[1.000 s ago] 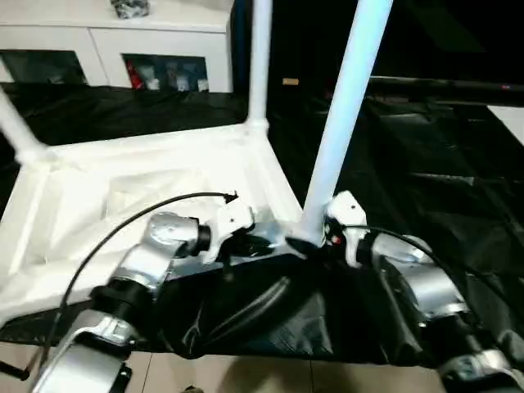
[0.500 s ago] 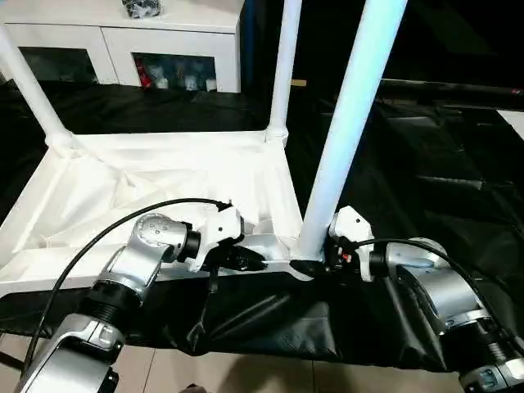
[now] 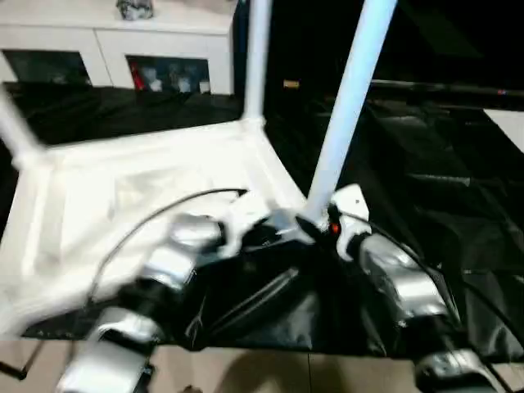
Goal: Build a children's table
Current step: Rotate leg to tighten
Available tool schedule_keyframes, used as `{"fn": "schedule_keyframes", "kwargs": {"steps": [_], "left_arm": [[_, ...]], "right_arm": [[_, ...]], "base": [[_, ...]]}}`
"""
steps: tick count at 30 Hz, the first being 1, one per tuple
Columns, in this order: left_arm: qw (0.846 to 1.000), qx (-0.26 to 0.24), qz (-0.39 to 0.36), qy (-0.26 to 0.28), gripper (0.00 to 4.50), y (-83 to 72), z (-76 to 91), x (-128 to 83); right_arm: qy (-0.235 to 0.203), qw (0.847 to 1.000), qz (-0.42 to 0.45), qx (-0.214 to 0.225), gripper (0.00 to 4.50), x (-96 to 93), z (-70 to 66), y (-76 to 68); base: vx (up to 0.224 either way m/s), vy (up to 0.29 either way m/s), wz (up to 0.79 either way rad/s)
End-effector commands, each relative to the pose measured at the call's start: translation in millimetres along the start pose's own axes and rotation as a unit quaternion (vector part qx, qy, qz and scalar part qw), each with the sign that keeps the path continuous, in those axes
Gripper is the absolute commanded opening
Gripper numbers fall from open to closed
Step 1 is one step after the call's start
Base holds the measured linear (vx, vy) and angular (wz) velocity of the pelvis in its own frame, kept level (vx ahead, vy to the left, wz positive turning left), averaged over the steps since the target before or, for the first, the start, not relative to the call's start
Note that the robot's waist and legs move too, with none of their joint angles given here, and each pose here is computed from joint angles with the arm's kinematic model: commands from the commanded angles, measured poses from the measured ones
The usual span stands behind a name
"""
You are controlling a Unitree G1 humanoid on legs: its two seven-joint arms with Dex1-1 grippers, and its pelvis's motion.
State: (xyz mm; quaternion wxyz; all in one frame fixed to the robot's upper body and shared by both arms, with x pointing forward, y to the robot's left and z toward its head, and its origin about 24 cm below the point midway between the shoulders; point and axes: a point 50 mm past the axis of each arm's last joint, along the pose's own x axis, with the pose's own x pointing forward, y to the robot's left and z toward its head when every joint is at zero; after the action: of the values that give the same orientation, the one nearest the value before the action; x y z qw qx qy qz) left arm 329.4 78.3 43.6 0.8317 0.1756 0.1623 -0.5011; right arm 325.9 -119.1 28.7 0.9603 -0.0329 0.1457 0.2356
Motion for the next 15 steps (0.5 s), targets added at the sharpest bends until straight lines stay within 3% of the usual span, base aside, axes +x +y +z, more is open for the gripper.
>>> {"fn": "schedule_keyframes", "kwargs": {"steps": [1, 4, 5, 7, 12, 15], "left_arm": [[0.999, 0.013, -0.010, -0.040, 0.00, -16.0, 24.6, 23], [0.999, 0.019, -0.016, -0.043, 0.00, -20.1, 27.6, 26], [0.998, 0.027, -0.030, -0.048, 0.00, -21.4, 28.3, 26], [0.998, 0.035, -0.034, -0.047, 0.00, -20.0, 27.1, 24], [0.997, 0.047, -0.043, -0.045, 0.00, -15.6, 24.3, 17], [0.994, 0.061, -0.076, -0.047, 0.00, -10.8, 17.8, 2]], "right_arm": [[0.013, 1.000, 0.022, -0.019, 2.69, 15.9, -0.5, 33.3], [0.003, 1.000, 0.028, -0.010, 2.69, 19.4, 3.2, 39.7], [-0.008, 0.999, 0.041, 0.006, 3.03, 18.8, 5.1, 39.6], [-0.015, 0.999, 0.041, 0.029, 3.24, 18.1, 6.2, 36.9], [-0.012, 0.999, 0.047, 0.024, 3.72, 13.9, 4.5, 29.6], [-0.009, 0.997, 0.075, 0.003, 3.99, 3.4, 3.5, 15.9]], "base": [[0.000, 0.000, 0.00], [0.000, 0.000, 0.00], [0.000, 0.000, 0.00], [0.000, 0.000, 0.00], [0.000, 0.000, 0.00], [0.000, 0.000, 0.00]]}}
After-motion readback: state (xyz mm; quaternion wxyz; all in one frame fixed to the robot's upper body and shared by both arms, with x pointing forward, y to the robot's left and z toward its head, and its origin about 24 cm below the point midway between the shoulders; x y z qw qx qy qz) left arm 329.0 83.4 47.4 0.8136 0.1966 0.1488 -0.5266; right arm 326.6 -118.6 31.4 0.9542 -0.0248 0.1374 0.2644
